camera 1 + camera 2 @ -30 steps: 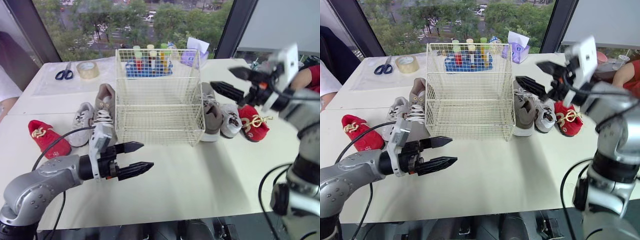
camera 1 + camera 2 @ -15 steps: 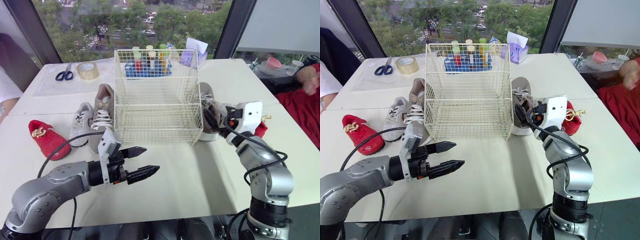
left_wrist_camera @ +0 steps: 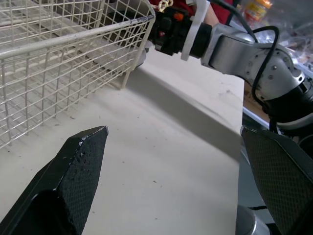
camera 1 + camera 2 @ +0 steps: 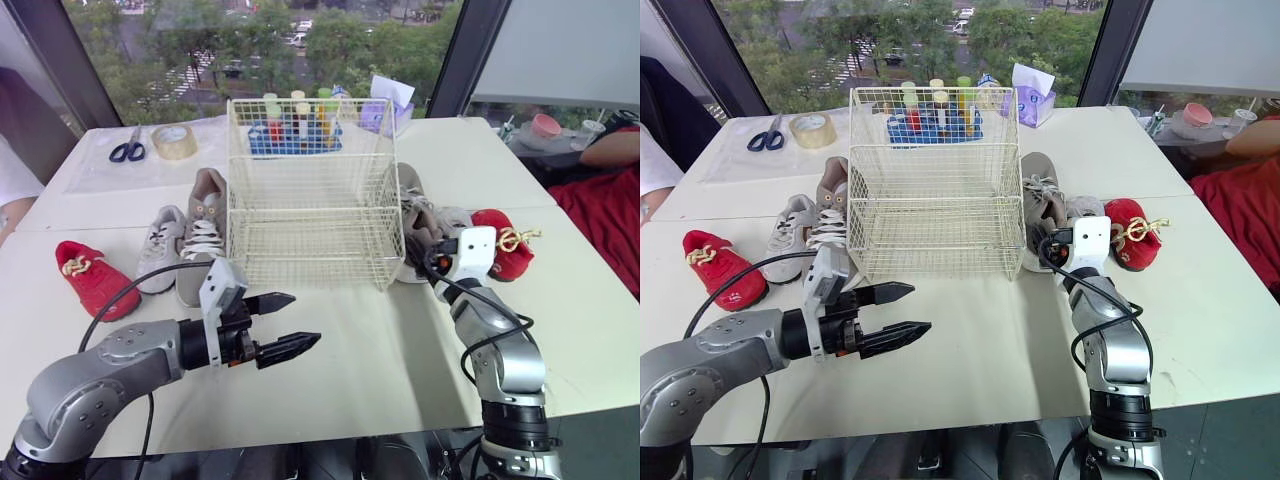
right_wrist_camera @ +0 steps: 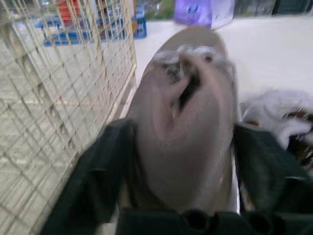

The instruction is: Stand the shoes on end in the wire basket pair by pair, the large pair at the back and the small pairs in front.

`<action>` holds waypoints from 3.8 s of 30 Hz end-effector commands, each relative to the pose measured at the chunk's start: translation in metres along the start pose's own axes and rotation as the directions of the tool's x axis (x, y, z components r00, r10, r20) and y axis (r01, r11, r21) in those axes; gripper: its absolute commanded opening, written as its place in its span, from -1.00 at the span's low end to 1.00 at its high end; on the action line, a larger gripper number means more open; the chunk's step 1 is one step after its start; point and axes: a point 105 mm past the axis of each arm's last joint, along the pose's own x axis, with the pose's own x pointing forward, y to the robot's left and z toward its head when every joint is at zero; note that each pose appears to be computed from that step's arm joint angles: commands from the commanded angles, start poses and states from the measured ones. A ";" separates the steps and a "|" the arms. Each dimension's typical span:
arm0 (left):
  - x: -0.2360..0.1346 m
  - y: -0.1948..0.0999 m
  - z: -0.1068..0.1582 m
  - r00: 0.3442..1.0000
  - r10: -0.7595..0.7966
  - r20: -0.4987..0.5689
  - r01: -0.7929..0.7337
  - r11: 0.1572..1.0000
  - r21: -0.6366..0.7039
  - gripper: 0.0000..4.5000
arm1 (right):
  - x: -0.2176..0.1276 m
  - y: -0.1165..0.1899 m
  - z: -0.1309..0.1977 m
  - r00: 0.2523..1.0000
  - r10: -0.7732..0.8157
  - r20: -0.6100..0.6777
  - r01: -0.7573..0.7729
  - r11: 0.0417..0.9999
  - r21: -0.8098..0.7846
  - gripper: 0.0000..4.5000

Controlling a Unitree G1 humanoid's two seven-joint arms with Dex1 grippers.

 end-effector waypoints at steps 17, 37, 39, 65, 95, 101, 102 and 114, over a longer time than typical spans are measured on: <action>-0.033 0.010 0.100 0.952 -0.165 0.258 0.181 0.983 -0.042 1.00 | -0.039 -0.023 0.202 0.754 -0.135 0.643 0.306 0.938 -0.162 -0.92; -0.099 0.090 0.278 0.825 -0.122 0.552 -0.019 0.970 0.244 1.00 | -0.090 0.081 0.272 0.423 0.832 0.360 0.118 0.343 -0.932 -0.92; -0.094 0.088 0.283 0.830 -0.157 0.536 0.009 0.963 0.268 1.00 | -0.090 0.084 0.268 0.412 0.843 0.345 0.117 0.326 -0.938 -0.92; -0.086 0.099 0.276 0.756 -0.195 0.625 0.147 0.981 0.128 -0.71 | -0.066 0.048 0.269 0.546 0.663 0.511 0.015 0.603 -0.798 0.60; -0.019 0.055 0.202 0.408 0.122 0.905 0.382 0.877 -0.290 -0.71 | -0.014 0.121 0.244 0.392 0.640 0.661 -0.915 0.347 0.208 0.98; -0.002 0.058 0.189 0.463 0.127 0.877 0.377 0.868 -0.324 -0.71 | -0.017 0.130 0.248 0.350 0.645 0.679 -0.934 0.299 0.196 0.98; 0.001 0.059 0.186 0.471 0.127 0.873 0.377 0.866 -0.330 -0.71 | -0.017 0.130 0.249 0.350 0.642 0.682 -0.933 0.299 0.198 0.98; 0.002 0.067 0.173 0.518 0.165 0.840 0.310 0.878 -0.363 -0.49 | -0.018 0.135 0.244 0.357 0.655 0.666 -0.930 0.313 0.190 -0.33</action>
